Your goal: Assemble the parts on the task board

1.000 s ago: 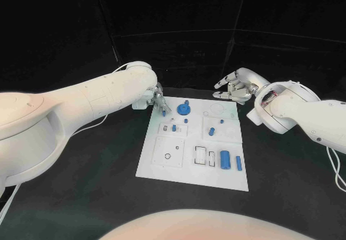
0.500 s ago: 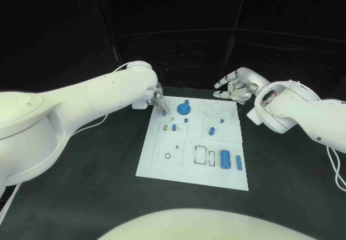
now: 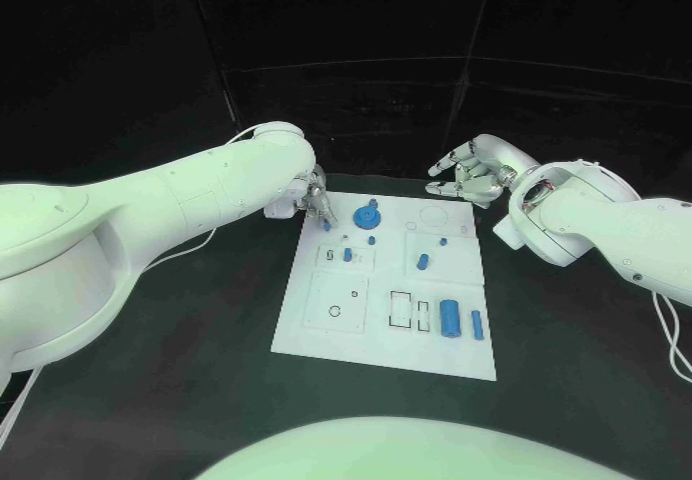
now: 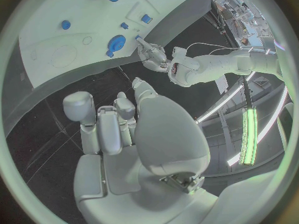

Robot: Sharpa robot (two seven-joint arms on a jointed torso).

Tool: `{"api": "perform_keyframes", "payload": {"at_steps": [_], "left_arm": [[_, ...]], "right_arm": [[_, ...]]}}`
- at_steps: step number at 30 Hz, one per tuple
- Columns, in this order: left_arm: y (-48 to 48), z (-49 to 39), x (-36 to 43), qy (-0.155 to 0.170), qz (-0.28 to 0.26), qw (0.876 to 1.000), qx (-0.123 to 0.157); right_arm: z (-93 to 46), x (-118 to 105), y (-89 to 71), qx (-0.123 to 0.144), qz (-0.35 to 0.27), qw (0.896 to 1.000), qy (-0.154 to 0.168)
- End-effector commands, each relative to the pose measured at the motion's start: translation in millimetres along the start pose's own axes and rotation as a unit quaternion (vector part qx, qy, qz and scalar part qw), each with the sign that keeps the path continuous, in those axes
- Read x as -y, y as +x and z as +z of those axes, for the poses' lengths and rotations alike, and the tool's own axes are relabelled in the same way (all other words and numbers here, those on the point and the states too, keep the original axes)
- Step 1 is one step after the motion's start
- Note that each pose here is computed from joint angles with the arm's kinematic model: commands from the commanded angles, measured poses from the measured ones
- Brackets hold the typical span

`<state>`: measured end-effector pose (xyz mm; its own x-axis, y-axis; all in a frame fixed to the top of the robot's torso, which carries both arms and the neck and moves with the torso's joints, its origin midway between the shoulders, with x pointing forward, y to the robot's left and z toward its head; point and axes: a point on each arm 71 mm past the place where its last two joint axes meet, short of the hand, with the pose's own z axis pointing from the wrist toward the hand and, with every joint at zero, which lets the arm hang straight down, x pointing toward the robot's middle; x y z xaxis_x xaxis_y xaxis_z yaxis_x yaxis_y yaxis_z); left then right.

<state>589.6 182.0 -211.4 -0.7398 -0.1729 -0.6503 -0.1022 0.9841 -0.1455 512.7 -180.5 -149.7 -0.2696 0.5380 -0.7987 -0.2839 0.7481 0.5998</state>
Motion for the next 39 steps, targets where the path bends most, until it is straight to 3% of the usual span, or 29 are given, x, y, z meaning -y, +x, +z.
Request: {"api": "perform_keyframes", "payload": {"at_steps": [1,12,22,30,39], "left_arm": [[-0.3,-0.1,1.2,0.002,0.002,1.000,0.003],[-0.6,-1.9,-3.0,0.028,-0.042,0.999,0.006],[1.3,-13.5,-11.0,0.063,-0.085,0.994,0.023],[12.5,-31.7,-11.8,0.091,-0.089,0.991,0.035],[29.7,-46.8,-26.9,0.105,-0.094,0.987,0.073]], "right_arm": [[0.1,-1,-0.5,-0.001,0.000,1.000,-0.003],[-0.3,0,-0.8,-0.003,-0.001,1.000,0.000],[-0.6,2,-1.5,-0.004,-0.002,1.000,0.005],[-1.0,3,-2.3,-0.004,-0.003,1.000,0.007],[-1.8,6,-3.8,-0.003,-0.004,1.000,0.011]]}}
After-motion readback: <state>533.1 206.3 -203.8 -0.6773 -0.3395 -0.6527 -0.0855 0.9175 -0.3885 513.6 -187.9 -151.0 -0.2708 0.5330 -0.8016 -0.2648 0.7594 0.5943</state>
